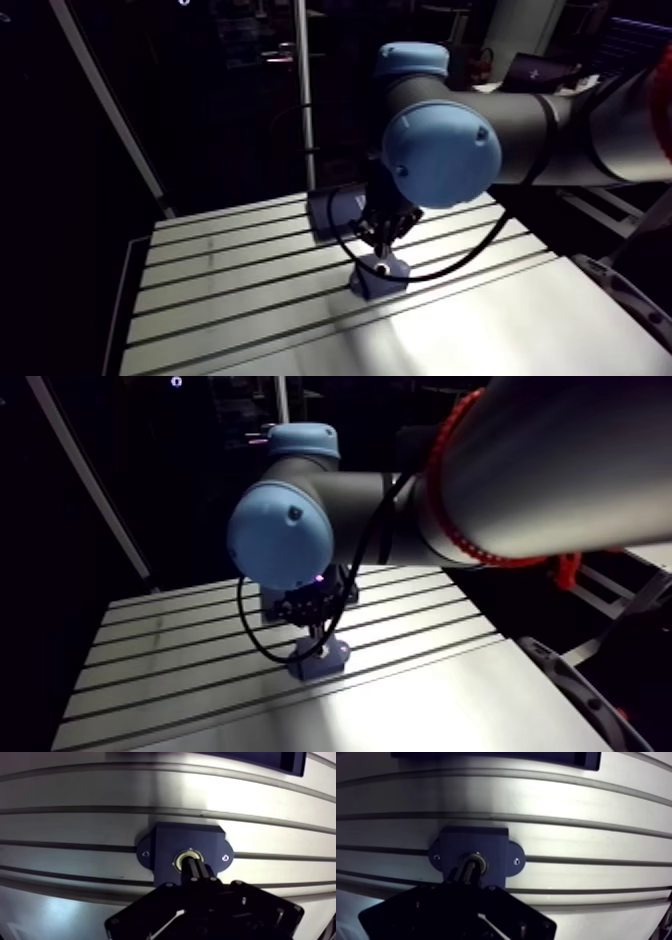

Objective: Pick up the bearing and press it into the housing until flush.

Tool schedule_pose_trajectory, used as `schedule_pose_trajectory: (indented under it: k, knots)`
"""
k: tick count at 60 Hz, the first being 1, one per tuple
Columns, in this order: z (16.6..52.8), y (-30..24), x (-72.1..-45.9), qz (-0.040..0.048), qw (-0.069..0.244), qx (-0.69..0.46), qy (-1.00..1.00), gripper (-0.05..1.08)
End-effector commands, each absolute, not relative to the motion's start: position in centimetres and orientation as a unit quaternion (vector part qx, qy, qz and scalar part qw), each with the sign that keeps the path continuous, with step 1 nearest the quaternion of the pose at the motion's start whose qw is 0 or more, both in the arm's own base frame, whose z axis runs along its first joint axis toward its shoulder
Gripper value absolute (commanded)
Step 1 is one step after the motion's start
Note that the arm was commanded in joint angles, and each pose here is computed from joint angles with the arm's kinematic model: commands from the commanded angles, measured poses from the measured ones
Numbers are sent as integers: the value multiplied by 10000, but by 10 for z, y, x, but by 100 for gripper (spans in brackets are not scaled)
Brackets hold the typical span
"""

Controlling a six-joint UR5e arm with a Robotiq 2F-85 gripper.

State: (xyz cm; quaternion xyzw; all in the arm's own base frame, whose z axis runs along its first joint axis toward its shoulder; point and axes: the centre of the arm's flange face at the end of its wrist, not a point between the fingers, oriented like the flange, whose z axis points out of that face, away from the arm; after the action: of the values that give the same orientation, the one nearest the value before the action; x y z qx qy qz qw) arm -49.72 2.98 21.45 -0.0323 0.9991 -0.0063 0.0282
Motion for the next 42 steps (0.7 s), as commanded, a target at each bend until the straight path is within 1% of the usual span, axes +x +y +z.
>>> schedule_pose_trajectory:
  k: [1, 5, 6, 7, 8, 9, 10, 11, 12, 13, 14, 15, 16, 17, 18, 19, 20, 21, 22, 23, 26, 27, 28, 30, 35, 36, 37, 38, 39, 40, 41, 42]
  knots:
    - [241, 30, -502, -29, 197, -327, 9993, 107]
    - [250, 31, -505, -29, 198, -327, 9993, 104]
    - [253, 31, -506, -45, 220, -333, 9992, 100]
    - [253, 31, -506, -45, 220, -333, 9992, 100]
    - [257, 31, -507, -51, 236, -328, 9992, 89]
    - [257, 31, -507, -51, 236, -328, 9992, 89]
    - [262, 31, -509, -42, 249, -340, 9991, 70]
    - [262, 31, -509, -42, 249, -340, 9991, 70]
    - [268, 29, -510, -49, 255, -355, 9990, 48]
    - [268, 29, -510, -49, 255, -355, 9990, 48]
    - [272, 29, -511, -54, 268, -357, 9990, 29]
    - [272, 29, -511, -54, 268, -357, 9990, 29]
    - [277, 29, -512, -58, 296, -364, 9989, 16]
    - [277, 29, -512, -58, 296, -364, 9989, 16]
    - [282, 29, -514, -66, 340, -372, 9987, 10]
    - [282, 29, -514, -66, 340, -372, 9987, 10]
    - [286, 28, -515, -102, 403, -386, 9984, 4]
    - [291, 28, -517, -125, 461, -395, 9981, 2]
    - [291, 28, -517, -125, 461, -395, 9981, 2]
    - [295, 27, -518, -149, 532, -409, 9976, 2]
    - [301, 24, -519, -170, 591, -431, 9972, 2]
    - [309, 23, -521, -186, 623, -434, 9969, 1]
    - [316, 22, -522, -191, 661, -409, 9968, 1]
    - [316, 22, -522, -191, 661, -409, 9968, 1]
    - [339, 21, -525, -207, 685, -360, 9968, 1]
    - [339, 21, -525, -207, 685, -360, 9968, 1]
    - [346, 21, -526, -222, 716, -318, 9967, 1]
    - [353, 20, -526, -256, 765, -272, 9964, 1]
    - [353, 20, -526, -256, 765, -272, 9964, 1]
    - [360, 19, -527, -296, 815, -217, 9960, 1]
    - [360, 19, -527, -296, 815, -217, 9960, 1]
    - [367, 16, -528, -330, 848, -173, 9957, 1]
